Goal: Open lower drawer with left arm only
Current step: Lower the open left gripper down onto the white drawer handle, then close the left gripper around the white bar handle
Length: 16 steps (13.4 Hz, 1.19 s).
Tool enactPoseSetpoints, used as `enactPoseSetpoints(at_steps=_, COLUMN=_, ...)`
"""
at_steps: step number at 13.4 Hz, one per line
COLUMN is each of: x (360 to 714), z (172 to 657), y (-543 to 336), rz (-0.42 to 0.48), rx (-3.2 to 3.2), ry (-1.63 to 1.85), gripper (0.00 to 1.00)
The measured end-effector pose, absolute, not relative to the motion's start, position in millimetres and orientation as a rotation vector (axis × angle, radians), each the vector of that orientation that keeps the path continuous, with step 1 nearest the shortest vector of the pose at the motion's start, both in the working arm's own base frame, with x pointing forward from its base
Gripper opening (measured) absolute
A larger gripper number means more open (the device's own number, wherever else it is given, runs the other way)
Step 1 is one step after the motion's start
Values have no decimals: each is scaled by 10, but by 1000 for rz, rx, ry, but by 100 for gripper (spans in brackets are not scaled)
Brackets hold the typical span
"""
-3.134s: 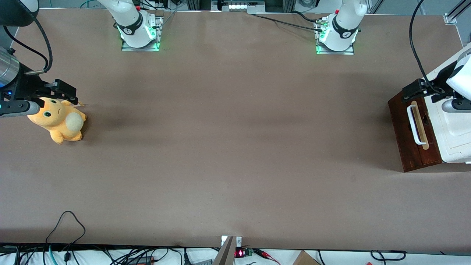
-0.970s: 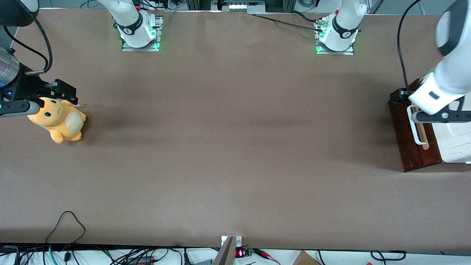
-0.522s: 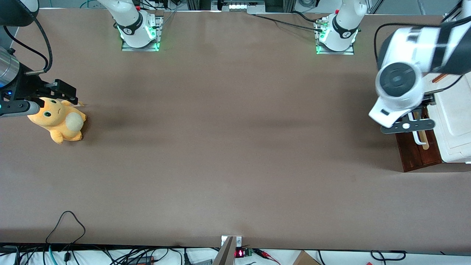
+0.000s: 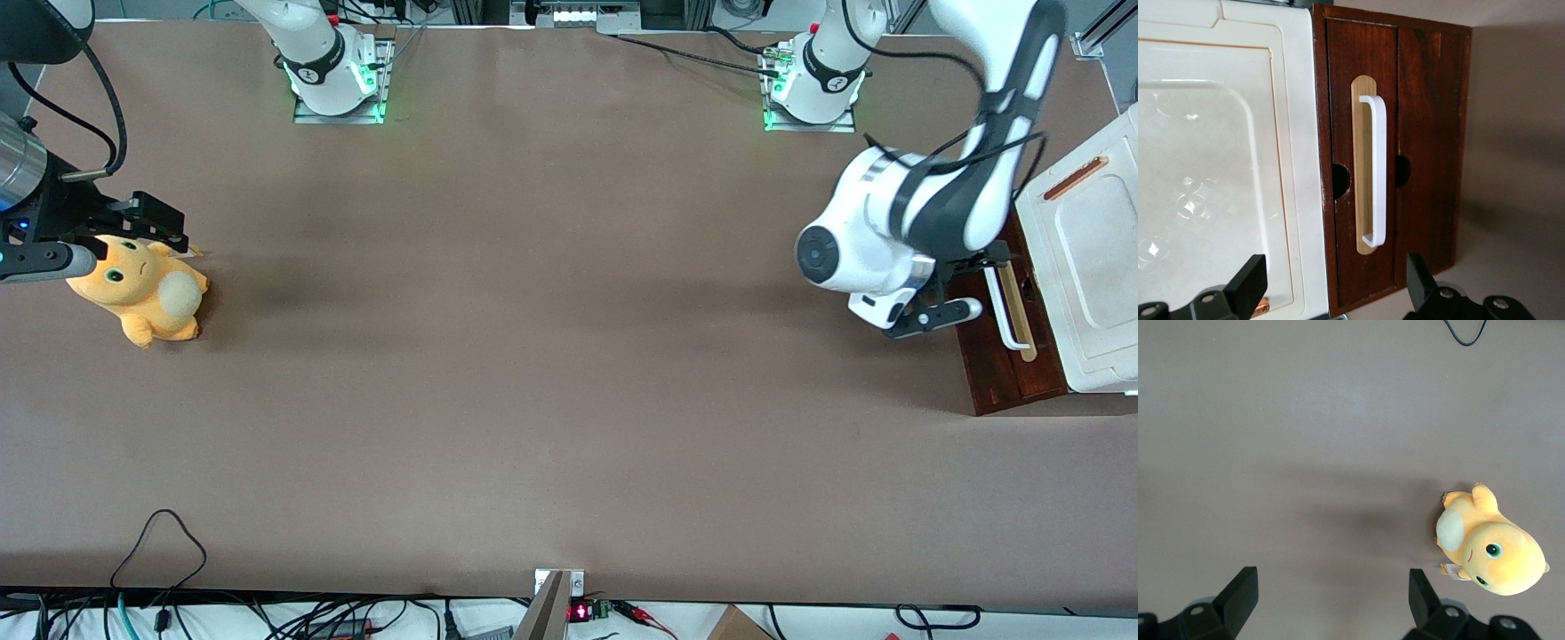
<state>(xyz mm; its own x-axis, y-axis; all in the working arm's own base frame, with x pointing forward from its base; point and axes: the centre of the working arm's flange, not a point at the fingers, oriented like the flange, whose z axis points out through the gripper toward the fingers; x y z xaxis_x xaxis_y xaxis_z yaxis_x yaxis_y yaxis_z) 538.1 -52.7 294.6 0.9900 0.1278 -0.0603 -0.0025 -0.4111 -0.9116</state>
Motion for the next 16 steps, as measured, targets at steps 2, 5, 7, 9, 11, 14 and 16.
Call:
enactPoseSetpoints(at_steps=2, x=5304, z=2628, y=-465, rz=119, rx=-1907, ry=-54, gripper=91)
enactPoseSetpoints(at_steps=5, x=5265, z=2299, y=-363, rz=89, rx=-1808, ry=-18, gripper=90)
enactPoseSetpoints(at_steps=7, x=5291, z=2117, y=-273, rz=61, rx=-1751, ry=21, gripper=89)
enactPoseSetpoints(at_steps=9, x=5318, z=1980, y=-137, rz=51, rx=-1708, ry=55, gripper=89)
enactPoseSetpoints(at_steps=11, x=5352, z=1841, y=69, rz=44, rx=-1668, ry=90, gripper=88)
enactPoseSetpoints(at_steps=14, x=5372, z=1749, y=273, rz=53, rx=-1655, ry=79, gripper=81)
enactPoseSetpoints(at_steps=16, x=5379, z=1739, y=279, rz=52, rx=-1655, ry=75, gripper=71)
